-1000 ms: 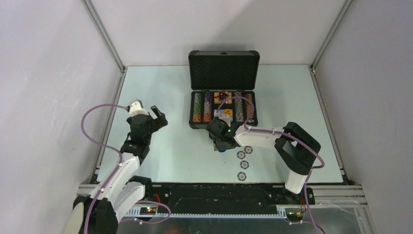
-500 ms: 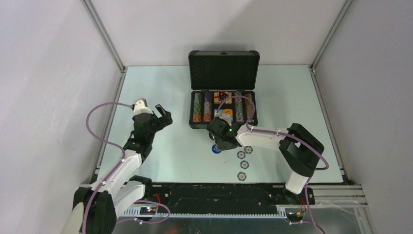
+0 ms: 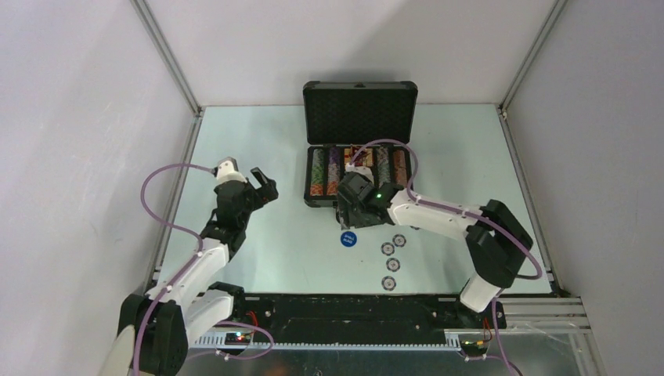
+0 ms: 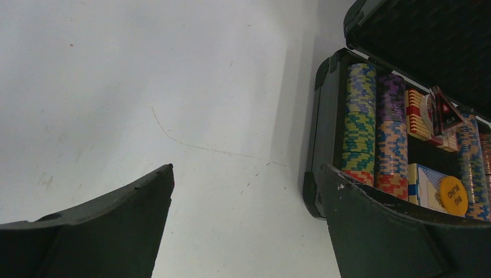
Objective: Pack up texas hold em set
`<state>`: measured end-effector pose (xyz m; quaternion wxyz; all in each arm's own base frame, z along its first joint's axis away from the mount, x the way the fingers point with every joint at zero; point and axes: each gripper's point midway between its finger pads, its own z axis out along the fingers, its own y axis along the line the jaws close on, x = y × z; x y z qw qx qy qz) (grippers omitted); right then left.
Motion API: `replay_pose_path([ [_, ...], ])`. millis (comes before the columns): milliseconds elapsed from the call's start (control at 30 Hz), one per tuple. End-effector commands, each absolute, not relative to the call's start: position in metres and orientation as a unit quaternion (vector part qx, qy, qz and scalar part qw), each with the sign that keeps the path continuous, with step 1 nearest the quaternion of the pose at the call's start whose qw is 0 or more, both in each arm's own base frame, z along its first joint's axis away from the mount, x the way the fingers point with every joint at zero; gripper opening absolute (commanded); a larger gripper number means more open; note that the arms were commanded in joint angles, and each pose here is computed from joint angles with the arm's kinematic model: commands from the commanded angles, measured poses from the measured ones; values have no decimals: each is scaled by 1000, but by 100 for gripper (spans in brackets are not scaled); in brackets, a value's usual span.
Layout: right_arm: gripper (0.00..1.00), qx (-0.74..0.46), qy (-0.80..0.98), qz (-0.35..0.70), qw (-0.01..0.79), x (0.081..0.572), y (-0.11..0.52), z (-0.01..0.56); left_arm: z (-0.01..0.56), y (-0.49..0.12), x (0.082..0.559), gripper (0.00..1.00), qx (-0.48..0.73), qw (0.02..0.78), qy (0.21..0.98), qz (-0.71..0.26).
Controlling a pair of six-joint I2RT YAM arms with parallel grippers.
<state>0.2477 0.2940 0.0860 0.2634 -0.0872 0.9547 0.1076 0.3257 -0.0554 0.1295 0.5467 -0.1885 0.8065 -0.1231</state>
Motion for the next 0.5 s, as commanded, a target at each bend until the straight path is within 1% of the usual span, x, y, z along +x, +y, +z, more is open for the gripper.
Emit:
replay_pose_path([
  [0, 70, -114, 962, 107, 226, 232, 313, 59, 145, -60, 332, 98, -196, 563, 790, -140],
  [200, 72, -114, 965, 114, 207, 227, 325, 38, 147, -59, 330, 98, -196, 568, 787, -141],
  [333, 75, -122, 967, 111, 195, 221, 328, 28, 145, -60, 330, 98, -192, 564, 790, -140],
  [467, 75, -125, 970, 95, 186, 217, 326, 17, 144, -61, 331, 98, -191, 561, 793, -142],
])
